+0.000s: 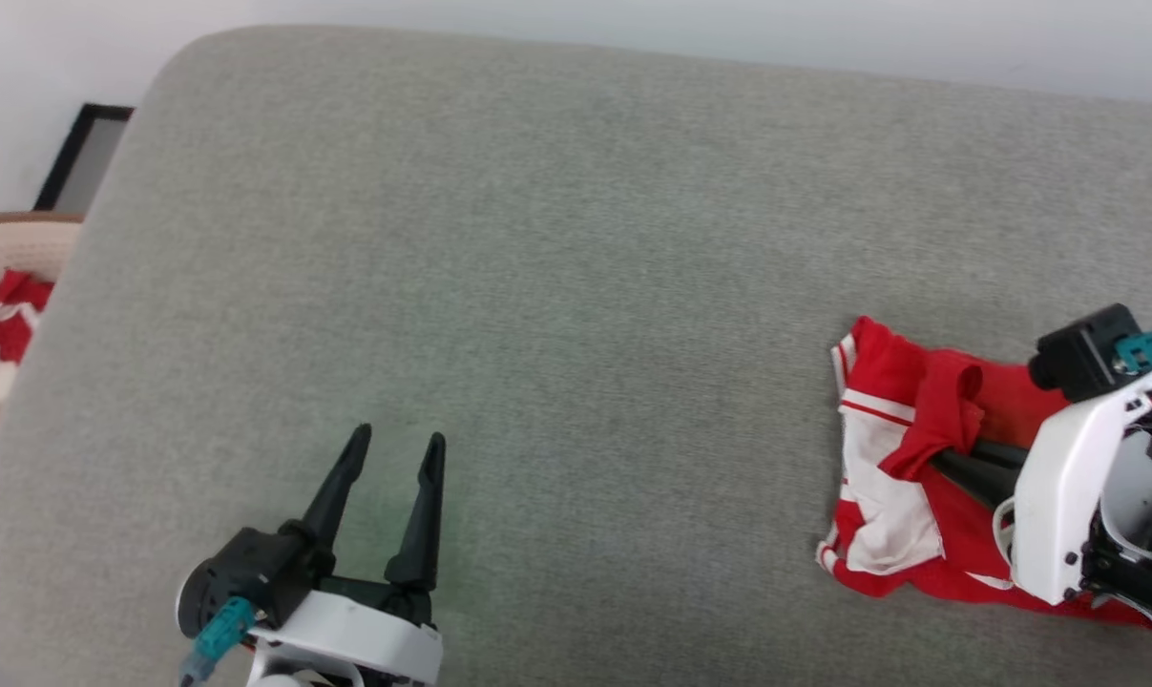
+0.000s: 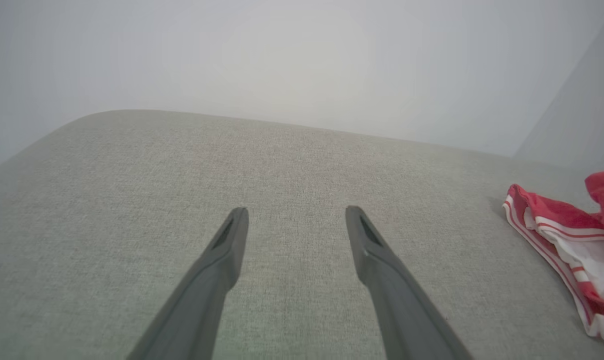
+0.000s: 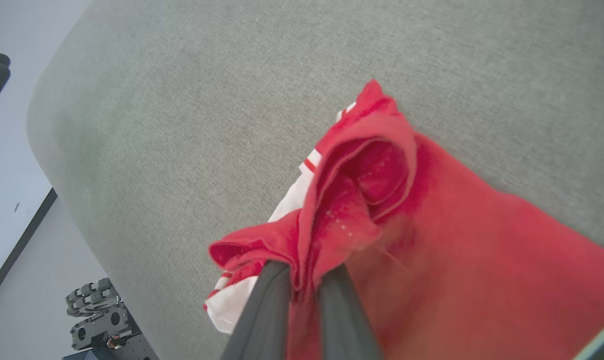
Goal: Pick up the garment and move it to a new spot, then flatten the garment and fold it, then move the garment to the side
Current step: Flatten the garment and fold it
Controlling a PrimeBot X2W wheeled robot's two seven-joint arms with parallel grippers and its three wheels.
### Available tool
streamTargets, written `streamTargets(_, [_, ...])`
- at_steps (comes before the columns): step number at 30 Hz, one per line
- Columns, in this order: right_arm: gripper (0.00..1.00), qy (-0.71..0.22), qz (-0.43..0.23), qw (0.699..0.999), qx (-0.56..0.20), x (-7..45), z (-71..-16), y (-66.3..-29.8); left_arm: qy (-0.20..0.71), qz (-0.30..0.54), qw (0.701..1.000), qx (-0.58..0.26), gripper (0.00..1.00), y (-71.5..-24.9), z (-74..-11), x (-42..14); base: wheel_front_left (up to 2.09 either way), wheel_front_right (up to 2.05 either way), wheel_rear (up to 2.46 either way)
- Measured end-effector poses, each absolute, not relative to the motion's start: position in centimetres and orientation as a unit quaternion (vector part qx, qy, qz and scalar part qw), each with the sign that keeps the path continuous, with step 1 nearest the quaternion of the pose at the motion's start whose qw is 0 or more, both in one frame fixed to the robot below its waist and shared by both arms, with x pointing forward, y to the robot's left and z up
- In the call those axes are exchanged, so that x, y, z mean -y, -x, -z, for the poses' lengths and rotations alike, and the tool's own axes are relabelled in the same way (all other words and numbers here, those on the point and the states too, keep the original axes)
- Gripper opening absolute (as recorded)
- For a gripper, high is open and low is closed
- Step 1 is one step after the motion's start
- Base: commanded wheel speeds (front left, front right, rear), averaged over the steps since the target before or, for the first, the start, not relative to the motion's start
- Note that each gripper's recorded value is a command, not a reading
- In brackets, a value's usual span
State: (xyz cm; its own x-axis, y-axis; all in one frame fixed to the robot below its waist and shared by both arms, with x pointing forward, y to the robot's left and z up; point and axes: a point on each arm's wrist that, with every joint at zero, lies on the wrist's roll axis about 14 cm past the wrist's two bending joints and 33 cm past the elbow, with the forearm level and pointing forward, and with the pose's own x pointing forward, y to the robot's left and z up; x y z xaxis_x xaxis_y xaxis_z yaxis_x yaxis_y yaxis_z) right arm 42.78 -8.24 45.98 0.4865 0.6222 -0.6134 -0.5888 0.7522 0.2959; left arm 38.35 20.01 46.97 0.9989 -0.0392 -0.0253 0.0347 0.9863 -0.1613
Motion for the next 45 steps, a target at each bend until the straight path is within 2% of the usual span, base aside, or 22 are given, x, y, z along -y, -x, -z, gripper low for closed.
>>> streamTargets(12, [0.0,-0.018,-0.378,0.84,-0.389,5.0,-42.9,-43.3,0.085,0.003,0.996,-0.019,1.0,-37.7,-46.8,-20.7,0.0,0.0,0.0])
streamTargets(13, [0.07,-0.018,-0.378,0.84,-0.389,4.9,-42.8,-43.3,0.085,0.003,0.996,-0.018,1.0,-37.8,-46.9,-20.7,0.0,0.0,0.0])
streamTargets(14, [0.33,-0.019,-0.376,0.841,-0.388,4.9,-42.7,-43.4,0.086,0.003,0.996,-0.017,1.0,-37.8,-46.9,-20.7,0.0,0.0,0.0])
streamTargets(16, [1.0,-0.018,-0.379,0.845,-0.377,4.7,-43.0,-43.5,0.087,0.002,0.996,-0.016,1.0,-37.8,-46.9,-20.7,0.0,0.0,0.0])
streamTargets(23, [1.0,-0.042,-0.369,0.871,-0.322,5.7,-45.7,-44.7,0.087,0.012,0.996,-0.008,1.0,-38.5,-47.4,-20.4,0.0,0.0,0.0])
streamTargets(31, [1.0,-0.074,-0.315,0.909,-0.262,9.9,-47.8,-46.1,0.088,0.063,0.994,-0.008,1.0,-40.4,-47.3,-17.7,0.0,0.0,0.0])
streamTargets(35, [1.0,-0.092,-0.263,0.931,-0.236,13.1,-47.1,-46.5,0.089,0.085,0.992,-0.011,1.0,-41.4,-47.1,-16.4,0.0,0.0,0.0])
streamTargets(39, [1.0,-0.099,-0.181,0.957,-0.205,17.9,-45.9,-46.8,0.089,0.103,0.991,-0.007,1.0,-42.6,-47.3,-15.4,0.0,0.0,0.0])
streamTargets(45, [1.0,-0.094,-0.113,0.979,-0.144,21.6,-45.6,-46.1,0.092,0.111,0.99,-0.006,1.0,-43.4,-47.4,-15.0,0.0,0.0,0.0])
